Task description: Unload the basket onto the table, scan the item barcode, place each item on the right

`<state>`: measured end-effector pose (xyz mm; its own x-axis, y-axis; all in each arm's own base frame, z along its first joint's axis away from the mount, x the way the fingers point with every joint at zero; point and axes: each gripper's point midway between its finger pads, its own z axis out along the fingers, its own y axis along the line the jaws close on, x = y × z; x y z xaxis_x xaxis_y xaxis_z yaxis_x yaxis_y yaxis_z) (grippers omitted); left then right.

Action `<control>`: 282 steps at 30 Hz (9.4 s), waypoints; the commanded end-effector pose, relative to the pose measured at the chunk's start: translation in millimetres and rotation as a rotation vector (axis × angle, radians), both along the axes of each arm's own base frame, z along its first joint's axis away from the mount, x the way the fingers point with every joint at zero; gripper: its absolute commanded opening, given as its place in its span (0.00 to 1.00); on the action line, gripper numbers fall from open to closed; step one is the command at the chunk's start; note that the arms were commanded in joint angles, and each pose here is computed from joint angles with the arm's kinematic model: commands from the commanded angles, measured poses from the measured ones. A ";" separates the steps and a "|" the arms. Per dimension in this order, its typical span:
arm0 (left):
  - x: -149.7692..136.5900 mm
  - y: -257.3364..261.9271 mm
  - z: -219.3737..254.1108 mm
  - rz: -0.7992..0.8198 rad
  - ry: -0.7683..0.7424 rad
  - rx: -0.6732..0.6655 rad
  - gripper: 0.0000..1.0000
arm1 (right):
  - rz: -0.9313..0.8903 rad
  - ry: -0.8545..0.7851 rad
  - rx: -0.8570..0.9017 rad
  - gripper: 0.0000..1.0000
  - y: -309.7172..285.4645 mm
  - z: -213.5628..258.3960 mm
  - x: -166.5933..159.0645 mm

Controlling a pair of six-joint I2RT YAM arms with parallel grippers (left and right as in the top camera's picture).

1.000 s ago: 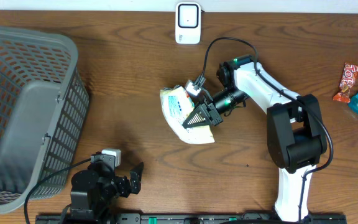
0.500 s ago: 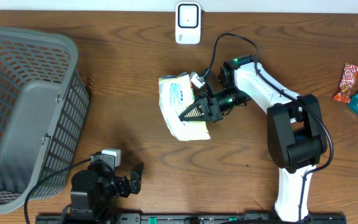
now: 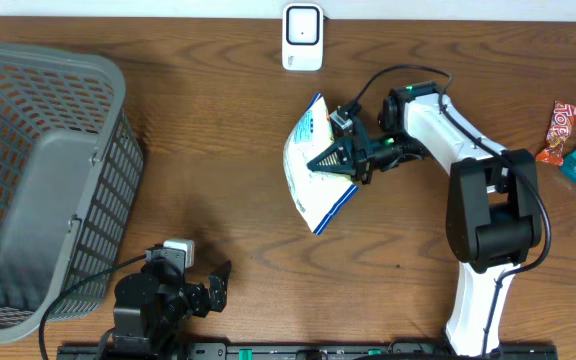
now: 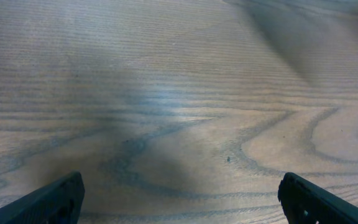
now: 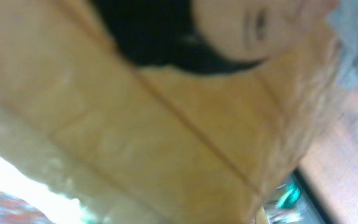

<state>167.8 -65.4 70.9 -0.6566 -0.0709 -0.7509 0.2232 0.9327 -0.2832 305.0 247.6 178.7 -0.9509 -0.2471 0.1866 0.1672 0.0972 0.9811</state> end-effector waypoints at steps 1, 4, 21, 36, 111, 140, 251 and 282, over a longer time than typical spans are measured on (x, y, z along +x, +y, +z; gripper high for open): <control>-6.4 0.7 -8.2 0.000 0.040 0.003 1.00 | -0.049 0.169 0.004 0.01 -3.7 8.1 6.1; -6.4 0.7 -8.2 0.000 0.040 0.003 1.00 | -0.057 0.228 -0.010 0.01 -6.6 10.9 4.2; -6.4 0.7 -8.2 0.000 0.040 0.003 1.00 | -0.075 0.166 -0.047 0.01 -28.1 4.1 8.6; -6.4 0.7 -8.2 0.000 0.040 0.003 1.00 | 0.126 -0.506 -0.004 0.01 -12.3 -28.9 -3.9; -6.4 0.7 -8.2 0.000 0.040 0.003 1.00 | -0.410 -0.519 -1.653 0.01 -361.4 -115.2 236.3; -6.5 0.6 -8.1 0.000 0.040 0.002 1.00 | -0.977 -0.962 -1.562 0.99 -356.5 211.0 148.0; -6.4 0.7 -8.2 0.000 0.040 0.003 1.00 | -1.181 -1.540 -1.217 0.99 -253.7 -20.9 -58.9; -6.4 1.8 -8.7 0.004 0.041 0.008 1.00 | -1.180 -1.537 -1.219 0.99 -254.1 -21.5 -58.9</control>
<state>167.8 -65.4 70.9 -0.6566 -0.0709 -0.7509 0.2232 0.9327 -0.2832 246.4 -7.2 157.3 -0.0739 -0.0300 -0.9968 0.0178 0.9993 -0.0314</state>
